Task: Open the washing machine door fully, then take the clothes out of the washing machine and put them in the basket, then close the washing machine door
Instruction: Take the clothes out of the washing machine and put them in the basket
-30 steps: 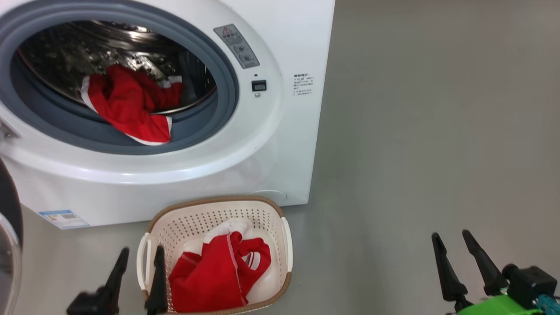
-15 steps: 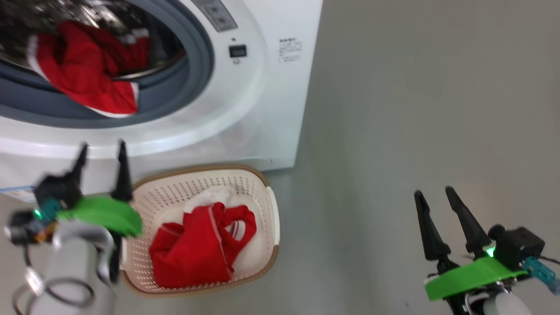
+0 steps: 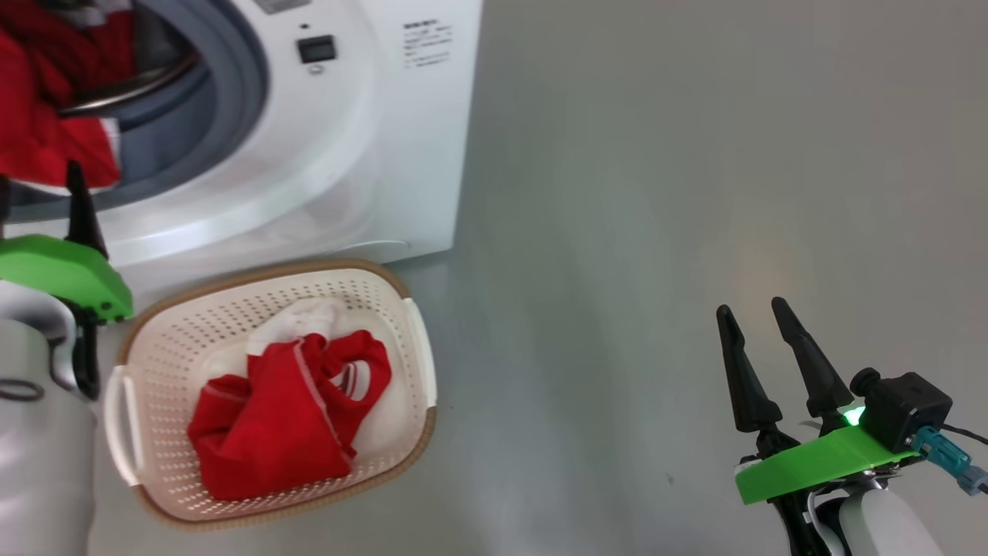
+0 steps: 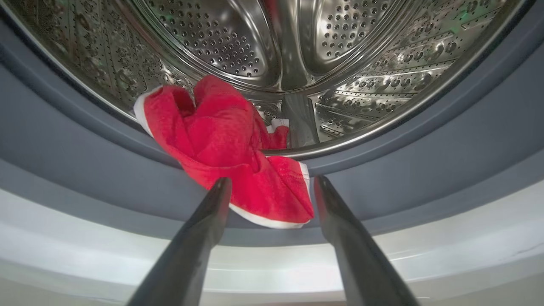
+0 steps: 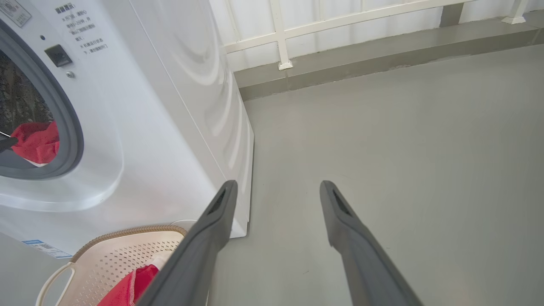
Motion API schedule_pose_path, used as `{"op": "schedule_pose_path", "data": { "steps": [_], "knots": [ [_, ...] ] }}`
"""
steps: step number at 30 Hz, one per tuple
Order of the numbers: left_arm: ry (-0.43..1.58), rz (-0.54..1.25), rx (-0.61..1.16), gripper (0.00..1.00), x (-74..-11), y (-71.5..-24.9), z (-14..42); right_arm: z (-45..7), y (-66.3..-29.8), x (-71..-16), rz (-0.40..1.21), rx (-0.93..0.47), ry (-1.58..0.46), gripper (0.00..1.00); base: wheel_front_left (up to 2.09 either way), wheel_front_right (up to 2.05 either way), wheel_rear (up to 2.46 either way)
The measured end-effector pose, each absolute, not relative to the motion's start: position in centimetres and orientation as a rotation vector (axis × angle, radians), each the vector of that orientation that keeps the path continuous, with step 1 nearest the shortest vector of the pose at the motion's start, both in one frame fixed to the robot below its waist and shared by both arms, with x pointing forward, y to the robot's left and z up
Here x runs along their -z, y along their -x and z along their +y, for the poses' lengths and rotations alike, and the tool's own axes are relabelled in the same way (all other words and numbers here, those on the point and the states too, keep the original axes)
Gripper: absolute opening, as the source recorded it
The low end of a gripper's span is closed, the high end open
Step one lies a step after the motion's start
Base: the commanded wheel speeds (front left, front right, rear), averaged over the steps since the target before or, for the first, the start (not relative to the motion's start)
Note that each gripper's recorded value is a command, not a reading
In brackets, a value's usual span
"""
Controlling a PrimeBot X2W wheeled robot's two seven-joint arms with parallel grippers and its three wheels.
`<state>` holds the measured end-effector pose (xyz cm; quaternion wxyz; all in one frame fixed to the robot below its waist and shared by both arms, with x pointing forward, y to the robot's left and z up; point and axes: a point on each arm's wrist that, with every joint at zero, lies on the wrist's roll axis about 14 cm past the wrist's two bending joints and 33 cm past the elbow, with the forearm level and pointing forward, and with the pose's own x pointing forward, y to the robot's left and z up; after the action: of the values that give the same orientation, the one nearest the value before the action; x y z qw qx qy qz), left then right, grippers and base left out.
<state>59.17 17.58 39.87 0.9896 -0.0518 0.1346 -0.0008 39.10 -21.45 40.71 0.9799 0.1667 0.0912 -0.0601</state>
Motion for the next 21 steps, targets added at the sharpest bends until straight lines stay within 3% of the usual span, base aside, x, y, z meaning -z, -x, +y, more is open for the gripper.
{"op": "schedule_pose_path", "data": {
  "steps": [21],
  "knots": [
    [0.035,0.386,-0.106,1.0,-35.6,-62.4,20.1,-22.1,-39.0,-39.1,0.232,0.149,-0.318,1.0,0.0,0.0,0.0]
  ]
}}
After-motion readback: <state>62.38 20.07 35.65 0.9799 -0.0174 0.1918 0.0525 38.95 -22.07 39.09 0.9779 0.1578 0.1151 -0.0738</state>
